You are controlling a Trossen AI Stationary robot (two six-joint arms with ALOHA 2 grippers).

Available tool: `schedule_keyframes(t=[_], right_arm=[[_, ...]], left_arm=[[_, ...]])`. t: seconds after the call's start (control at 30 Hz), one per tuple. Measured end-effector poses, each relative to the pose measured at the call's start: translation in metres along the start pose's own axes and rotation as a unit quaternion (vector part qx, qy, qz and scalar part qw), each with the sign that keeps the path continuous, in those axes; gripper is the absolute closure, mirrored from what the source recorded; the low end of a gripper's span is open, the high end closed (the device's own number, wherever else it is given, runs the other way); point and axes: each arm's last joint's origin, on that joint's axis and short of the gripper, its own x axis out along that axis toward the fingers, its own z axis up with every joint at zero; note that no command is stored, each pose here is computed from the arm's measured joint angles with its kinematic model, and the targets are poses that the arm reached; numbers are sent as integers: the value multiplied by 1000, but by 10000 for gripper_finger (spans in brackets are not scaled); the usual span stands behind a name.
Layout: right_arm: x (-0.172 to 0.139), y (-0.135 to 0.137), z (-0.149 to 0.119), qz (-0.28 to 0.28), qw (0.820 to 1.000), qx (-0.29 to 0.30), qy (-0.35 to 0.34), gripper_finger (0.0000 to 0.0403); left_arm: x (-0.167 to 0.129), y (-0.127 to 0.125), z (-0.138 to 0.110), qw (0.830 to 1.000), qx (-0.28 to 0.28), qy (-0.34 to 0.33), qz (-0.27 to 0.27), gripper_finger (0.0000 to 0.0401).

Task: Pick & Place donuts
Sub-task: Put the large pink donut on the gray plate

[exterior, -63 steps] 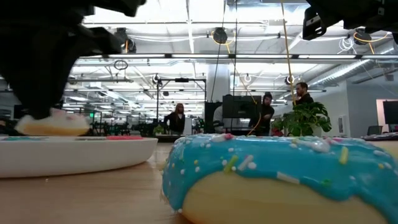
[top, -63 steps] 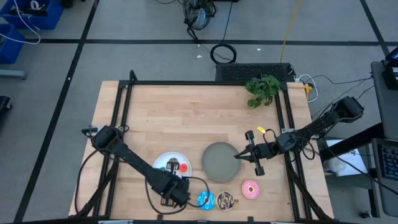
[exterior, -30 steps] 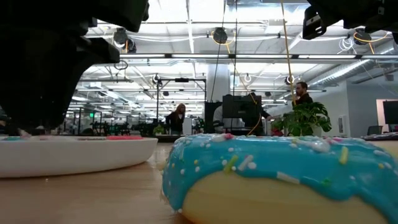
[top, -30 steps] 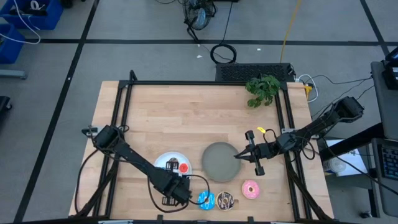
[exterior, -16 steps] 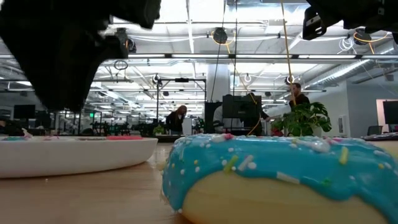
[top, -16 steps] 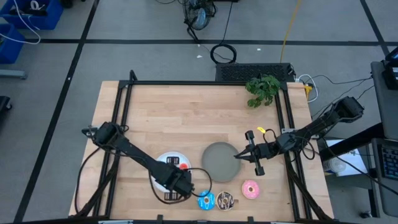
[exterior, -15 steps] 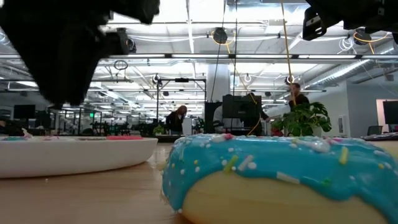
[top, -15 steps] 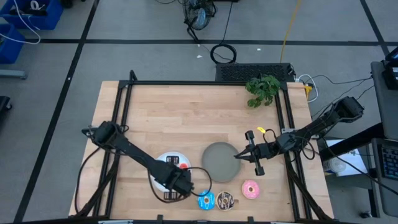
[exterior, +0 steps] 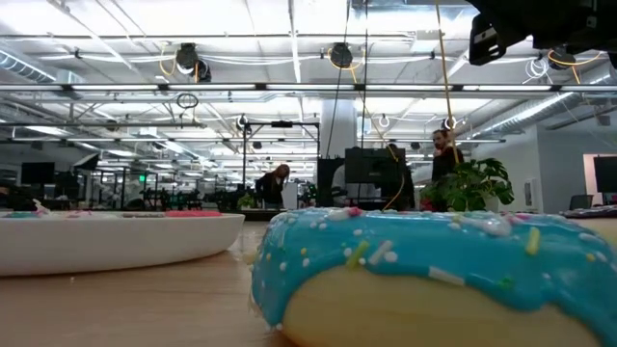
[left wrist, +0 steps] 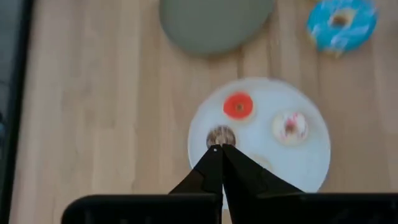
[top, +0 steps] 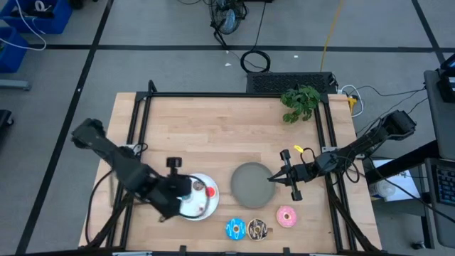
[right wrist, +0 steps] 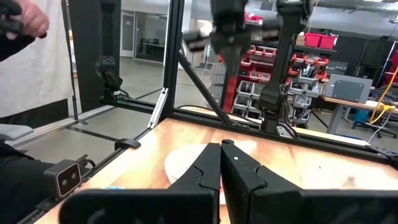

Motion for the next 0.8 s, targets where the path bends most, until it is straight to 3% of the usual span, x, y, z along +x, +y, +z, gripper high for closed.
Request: schedule_keyframes(t=[0.13, 0.3, 0.53, 0.8], right_arm=[[0, 0, 0, 0, 1000, 0, 1, 403], [0, 0, 0, 0, 1000, -2, 1, 403], [0, 0, -3, 1, 1000, -21, 15, 403], [-2, -3, -3, -35, 999, -11, 29, 403]], left_arm=[[-15, 9, -14, 997, -2, -72, -6, 397], [-11, 20, -45, 986, -12, -167, -20, 394], [23, 35, -82, 938, 8, -347, -16, 393], [59, 55, -145, 891, -15, -451, 46, 394]])
